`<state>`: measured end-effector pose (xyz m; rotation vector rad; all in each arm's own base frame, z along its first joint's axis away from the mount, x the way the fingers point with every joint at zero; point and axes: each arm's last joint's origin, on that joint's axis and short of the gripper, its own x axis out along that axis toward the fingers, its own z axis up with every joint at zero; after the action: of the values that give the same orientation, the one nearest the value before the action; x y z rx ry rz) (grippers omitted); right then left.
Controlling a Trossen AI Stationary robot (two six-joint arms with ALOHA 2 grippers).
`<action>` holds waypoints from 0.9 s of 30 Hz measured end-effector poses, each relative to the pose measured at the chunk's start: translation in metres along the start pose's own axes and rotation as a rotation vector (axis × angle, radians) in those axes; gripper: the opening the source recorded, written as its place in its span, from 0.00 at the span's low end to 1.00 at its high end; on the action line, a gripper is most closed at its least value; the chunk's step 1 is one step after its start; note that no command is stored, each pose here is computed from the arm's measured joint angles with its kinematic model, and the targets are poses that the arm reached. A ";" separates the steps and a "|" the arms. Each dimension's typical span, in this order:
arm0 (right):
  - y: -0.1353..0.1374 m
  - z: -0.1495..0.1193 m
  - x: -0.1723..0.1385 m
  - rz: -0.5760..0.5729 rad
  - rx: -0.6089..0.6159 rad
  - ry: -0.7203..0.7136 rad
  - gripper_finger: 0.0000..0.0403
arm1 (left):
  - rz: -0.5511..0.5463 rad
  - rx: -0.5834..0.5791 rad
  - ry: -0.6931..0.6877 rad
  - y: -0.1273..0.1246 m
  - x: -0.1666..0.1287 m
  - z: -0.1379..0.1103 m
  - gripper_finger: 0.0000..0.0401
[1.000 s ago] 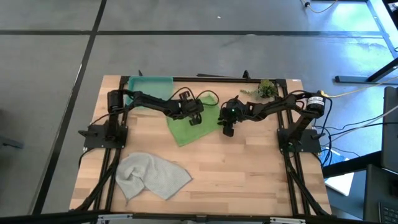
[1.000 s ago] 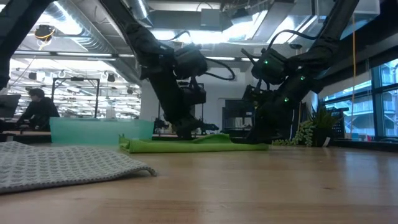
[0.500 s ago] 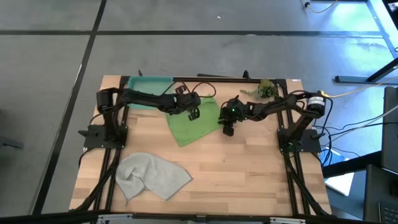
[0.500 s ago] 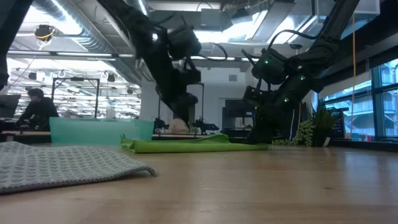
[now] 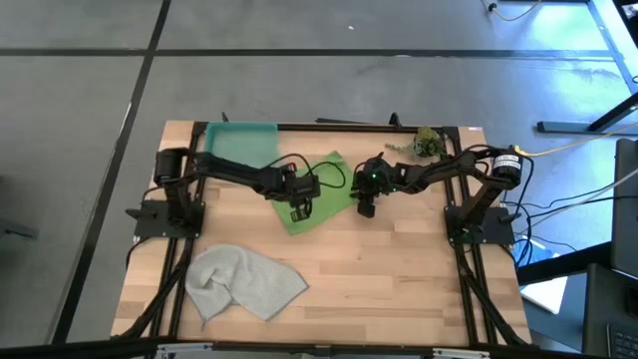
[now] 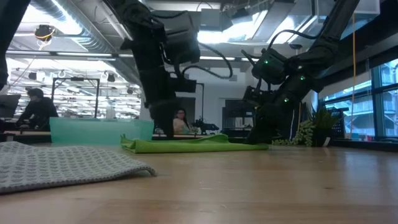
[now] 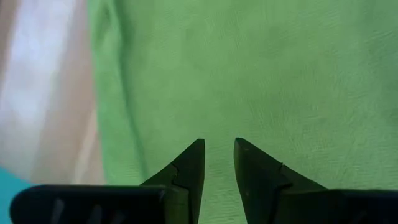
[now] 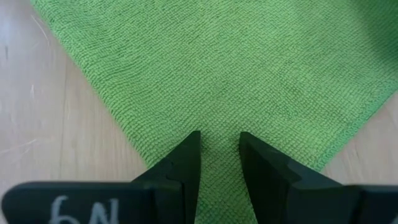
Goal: Roll microfiber towels into tight, uniform cylinder then place into a basket
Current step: Roll the green towel
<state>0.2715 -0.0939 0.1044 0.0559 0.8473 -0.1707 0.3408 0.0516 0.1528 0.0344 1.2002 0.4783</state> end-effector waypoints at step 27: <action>-0.022 0.022 -0.009 -0.058 -0.029 -0.023 0.28 | -0.204 -0.011 -0.157 -0.083 -0.022 -0.004 0.21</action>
<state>0.2778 -0.1171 0.1265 0.0021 0.8290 -0.2130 0.3596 -0.0321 0.1477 -0.0584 1.0346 0.2974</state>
